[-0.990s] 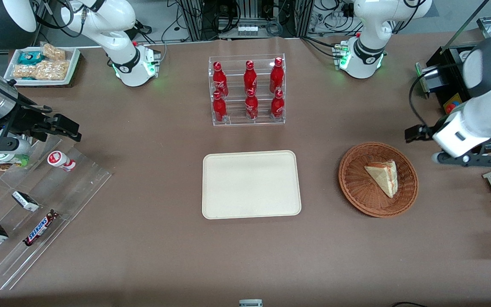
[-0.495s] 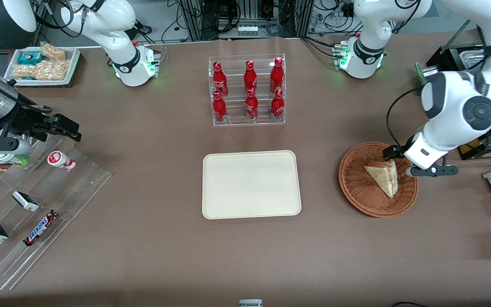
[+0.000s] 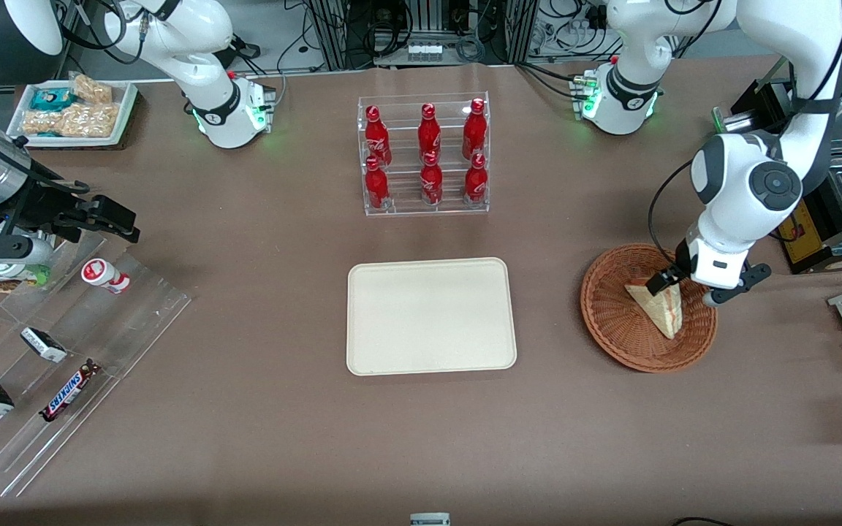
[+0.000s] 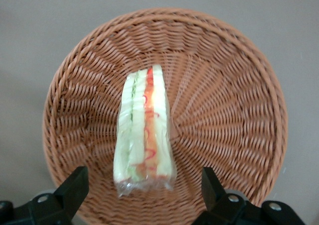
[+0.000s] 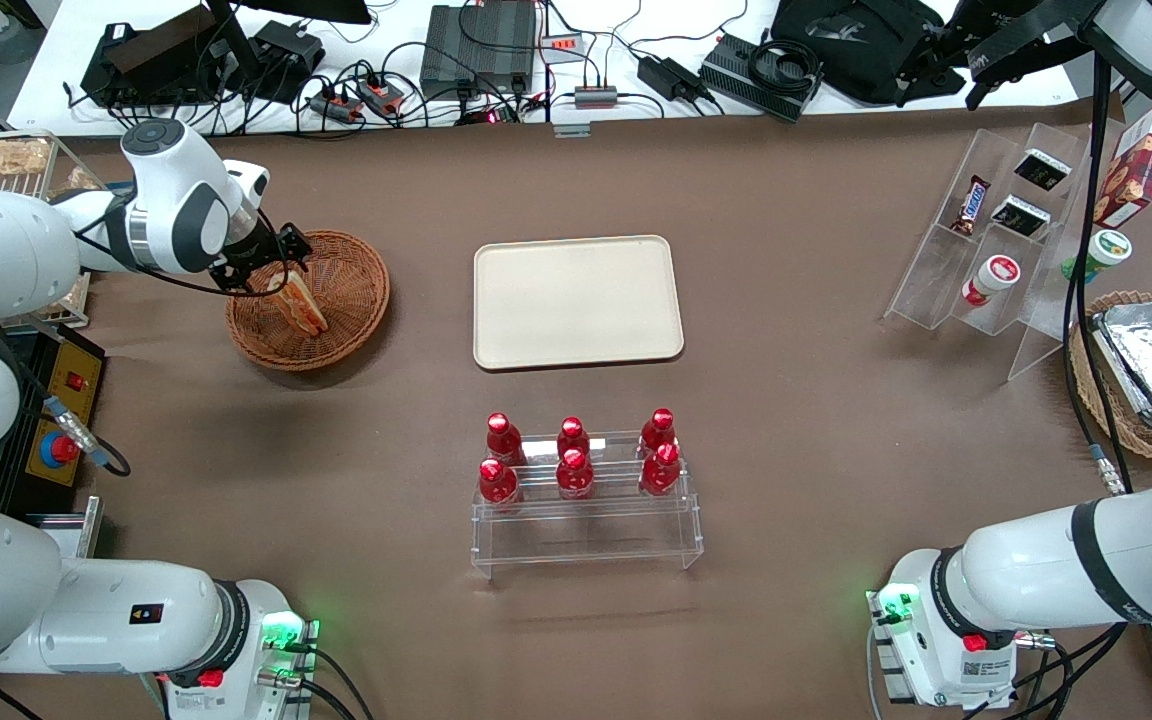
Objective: Place sandwich from basket to tray
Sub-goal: 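Close the left gripper on the wrapped sandwich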
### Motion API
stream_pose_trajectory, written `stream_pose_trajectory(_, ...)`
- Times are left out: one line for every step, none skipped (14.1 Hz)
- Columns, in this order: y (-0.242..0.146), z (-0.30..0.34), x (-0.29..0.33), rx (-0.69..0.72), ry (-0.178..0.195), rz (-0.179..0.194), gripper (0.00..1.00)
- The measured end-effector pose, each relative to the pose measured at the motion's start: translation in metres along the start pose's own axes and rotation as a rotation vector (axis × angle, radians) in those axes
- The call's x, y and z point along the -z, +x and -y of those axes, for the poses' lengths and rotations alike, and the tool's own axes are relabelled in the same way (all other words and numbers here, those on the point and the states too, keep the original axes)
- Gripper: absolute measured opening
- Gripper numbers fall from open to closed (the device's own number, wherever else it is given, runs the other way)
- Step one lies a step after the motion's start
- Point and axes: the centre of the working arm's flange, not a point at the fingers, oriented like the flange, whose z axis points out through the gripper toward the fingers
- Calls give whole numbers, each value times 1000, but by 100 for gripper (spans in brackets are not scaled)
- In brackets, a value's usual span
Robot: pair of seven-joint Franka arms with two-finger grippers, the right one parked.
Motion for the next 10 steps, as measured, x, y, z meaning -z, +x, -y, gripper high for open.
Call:
stream_pose_trajectory(1, -1, -5, 33, -6, -8, 100)
stream_pose_trajectory(1, -1, -11, 53, -8, -9, 100)
stream_pose_trajectory(1, -1, -18, 61, -3, -3, 100)
stream_pose_trajectory(0, 0, -25, 66, 4, 7, 98)
stream_pose_trajectory(-1, 1, -31, 69, 10, 15, 98)
stream_pose_trajectory(-1, 1, -35, 70, 14, 20, 90)
stream_pose_trajectory(-1, 1, -37, 69, 16, 22, 80)
stream_pose_trajectory(0, 1, -36, 69, 14, 20, 67)
stream_pose_trajectory(1, 0, -34, 66, 12, 17, 57)
stream_pose_trajectory(2, -2, -32, 54, 12, 16, 46)
